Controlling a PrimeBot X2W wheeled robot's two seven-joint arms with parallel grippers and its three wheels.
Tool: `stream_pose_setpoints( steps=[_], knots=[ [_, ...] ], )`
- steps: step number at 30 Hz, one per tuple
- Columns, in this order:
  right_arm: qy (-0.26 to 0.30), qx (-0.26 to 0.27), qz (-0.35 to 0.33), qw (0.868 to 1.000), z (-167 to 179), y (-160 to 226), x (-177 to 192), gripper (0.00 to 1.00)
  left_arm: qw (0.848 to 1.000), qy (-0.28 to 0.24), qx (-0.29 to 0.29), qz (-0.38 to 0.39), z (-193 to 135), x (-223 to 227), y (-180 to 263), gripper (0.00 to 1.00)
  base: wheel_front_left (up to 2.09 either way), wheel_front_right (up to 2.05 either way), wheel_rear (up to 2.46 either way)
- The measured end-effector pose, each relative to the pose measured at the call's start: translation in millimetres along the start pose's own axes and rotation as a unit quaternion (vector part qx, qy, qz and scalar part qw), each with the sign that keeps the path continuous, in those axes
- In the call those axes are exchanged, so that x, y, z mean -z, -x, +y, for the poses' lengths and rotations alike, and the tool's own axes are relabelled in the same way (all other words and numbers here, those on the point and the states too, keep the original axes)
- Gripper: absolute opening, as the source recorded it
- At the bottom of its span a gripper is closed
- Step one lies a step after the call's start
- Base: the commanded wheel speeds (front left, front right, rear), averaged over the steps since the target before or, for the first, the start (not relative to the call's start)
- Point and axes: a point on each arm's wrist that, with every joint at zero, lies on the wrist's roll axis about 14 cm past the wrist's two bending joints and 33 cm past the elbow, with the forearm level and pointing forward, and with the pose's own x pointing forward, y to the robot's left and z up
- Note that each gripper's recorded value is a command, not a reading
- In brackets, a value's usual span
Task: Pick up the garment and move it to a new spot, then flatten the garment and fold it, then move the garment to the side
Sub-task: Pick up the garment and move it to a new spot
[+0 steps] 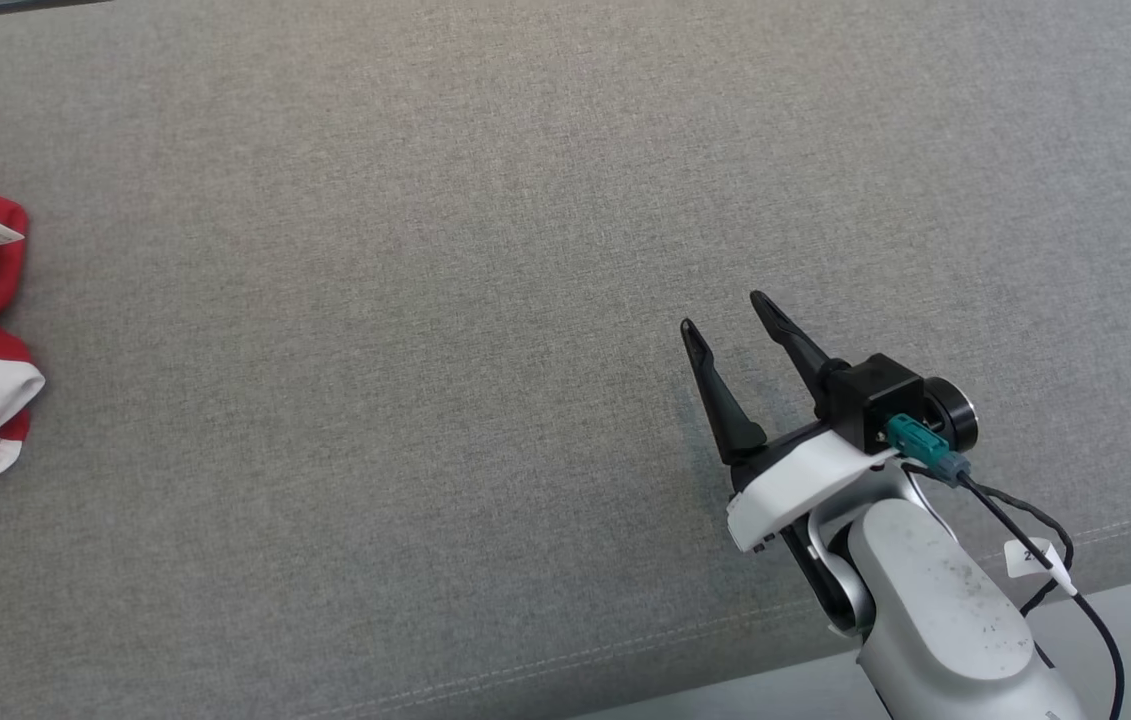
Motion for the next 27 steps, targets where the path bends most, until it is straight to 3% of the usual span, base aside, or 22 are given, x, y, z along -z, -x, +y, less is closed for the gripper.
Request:
stream_pose_setpoints(
  steps=[10, 11, 12, 13, 22, 27],
  knots=[
    [0.002, 0.011, 0.011, 1.0, -10, 1, 9, 1.0, 1.0, -0.011, 0.008, 0.022, -9, 10, -19, 1.0, 0.0, 0.0, 0.0],
    [0.002, 0.012, 0.011, 1.0, -10, 0, 9, 1.0, 1.0, -0.013, 0.006, 0.022, -8, 11, -20, 0.49, 0.0, 0.0, 0.0],
    [0.002, 0.012, 0.012, 1.0, -11, 0, 9, 1.0, 1.0, -0.015, 0.005, 0.023, -8, 13, -21, 0.17, 0.0, 0.0, 0.0],
    [0.003, 0.013, 0.012, 1.0, -11, -1, 9, 1.0, 0.999, -0.021, 0.004, 0.026, -7, 14, -22, 0.0, 0.0, 0.0, 0.0],
    [0.003, 0.009, 0.009, 1.0, -10, -4, 8, 1.0, 0.999, -0.038, 0.001, -0.006, -4, 6, -20, 0.0, 0.0, 0.0, 0.0],
    [0.002, 0.001, 0.004, 1.0, -3, -6, 4, 1.0, 0.996, -0.052, 0.007, -0.074, -5, -30, -9, 0.0, 0.0, 0.0, 0.0]
  ],
)
